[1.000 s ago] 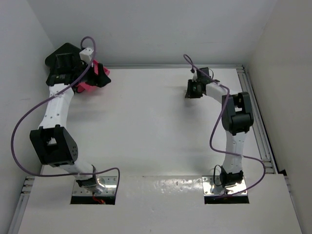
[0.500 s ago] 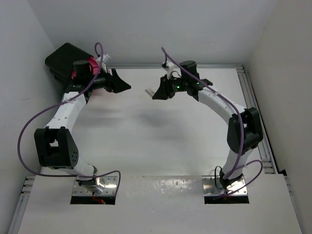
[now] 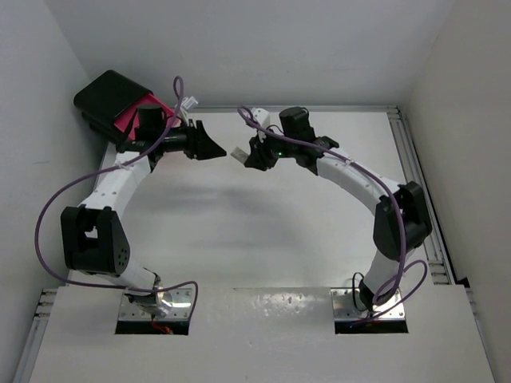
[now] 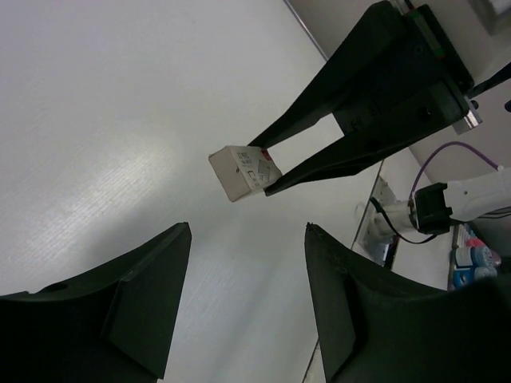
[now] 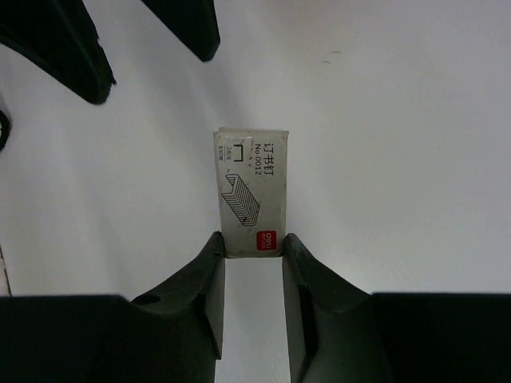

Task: Sort the stationery into containers
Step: Pass the stationery from the right arm to the left

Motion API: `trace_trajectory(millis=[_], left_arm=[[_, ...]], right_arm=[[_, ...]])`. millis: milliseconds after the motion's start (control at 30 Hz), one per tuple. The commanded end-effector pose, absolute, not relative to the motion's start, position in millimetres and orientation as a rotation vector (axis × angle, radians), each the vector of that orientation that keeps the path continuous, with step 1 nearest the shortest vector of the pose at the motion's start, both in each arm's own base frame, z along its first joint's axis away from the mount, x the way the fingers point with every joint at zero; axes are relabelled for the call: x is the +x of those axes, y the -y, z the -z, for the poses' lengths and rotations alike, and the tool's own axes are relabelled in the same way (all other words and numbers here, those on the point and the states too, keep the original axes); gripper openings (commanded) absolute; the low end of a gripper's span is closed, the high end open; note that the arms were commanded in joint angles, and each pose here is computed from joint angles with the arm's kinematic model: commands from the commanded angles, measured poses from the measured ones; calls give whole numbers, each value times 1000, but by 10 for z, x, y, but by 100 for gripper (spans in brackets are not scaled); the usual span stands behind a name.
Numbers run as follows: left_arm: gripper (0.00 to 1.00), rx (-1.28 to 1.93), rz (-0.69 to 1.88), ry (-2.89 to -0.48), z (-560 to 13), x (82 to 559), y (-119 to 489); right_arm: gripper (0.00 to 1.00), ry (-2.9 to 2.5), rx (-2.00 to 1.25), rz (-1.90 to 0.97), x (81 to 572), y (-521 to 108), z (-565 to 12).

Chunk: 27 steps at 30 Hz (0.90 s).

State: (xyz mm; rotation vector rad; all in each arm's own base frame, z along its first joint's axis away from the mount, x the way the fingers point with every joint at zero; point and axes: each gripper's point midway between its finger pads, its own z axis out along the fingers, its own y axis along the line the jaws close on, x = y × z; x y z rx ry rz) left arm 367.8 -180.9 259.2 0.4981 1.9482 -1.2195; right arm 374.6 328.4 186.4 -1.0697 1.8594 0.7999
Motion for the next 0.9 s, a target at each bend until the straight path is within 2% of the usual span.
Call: trace_trajectory(millis=[0, 433, 500, 533, 600, 633, 667, 700, 867], left_arm=[[65, 537, 1279, -1969, -2514, 3544, 1933], [65, 576, 1278, -1952, -2531, 3566, 1942], [72, 624, 1265, -1997, -2477, 3483, 1873], [74, 835, 1101, -1862, -2647, 3603, 1771], [76, 1099, 959, -1865, -2475, 3488, 1556], [76, 1201, 864, -1784, -2699, 3549, 1492], [76, 1266, 866, -1822, -2624, 3413, 1414], [75, 1366, 768, -1722, -2697, 3463, 1319], [73, 1573, 631, -1534, -2729, 3244, 1301]], right_arm=[[0, -1679, -1108, -704, 3794, -3346, -2274], [0, -1583, -1202, -688, 3607, -3503, -2347], [0, -1579, -1220, -679, 3598, -3492, -2343], [0, -1594, -1231, -675, 3579, -3472, -2312], [0, -1591, -1259, -662, 3562, -3430, -2279], [0, -1595, -1279, -654, 3546, -3392, -2241], [0, -1591, -1294, -659, 3516, -3372, -2226], [0, -1595, -1312, -665, 3481, -3347, -2195], [0, -1518, -1416, -697, 3323, -3344, -2171]])
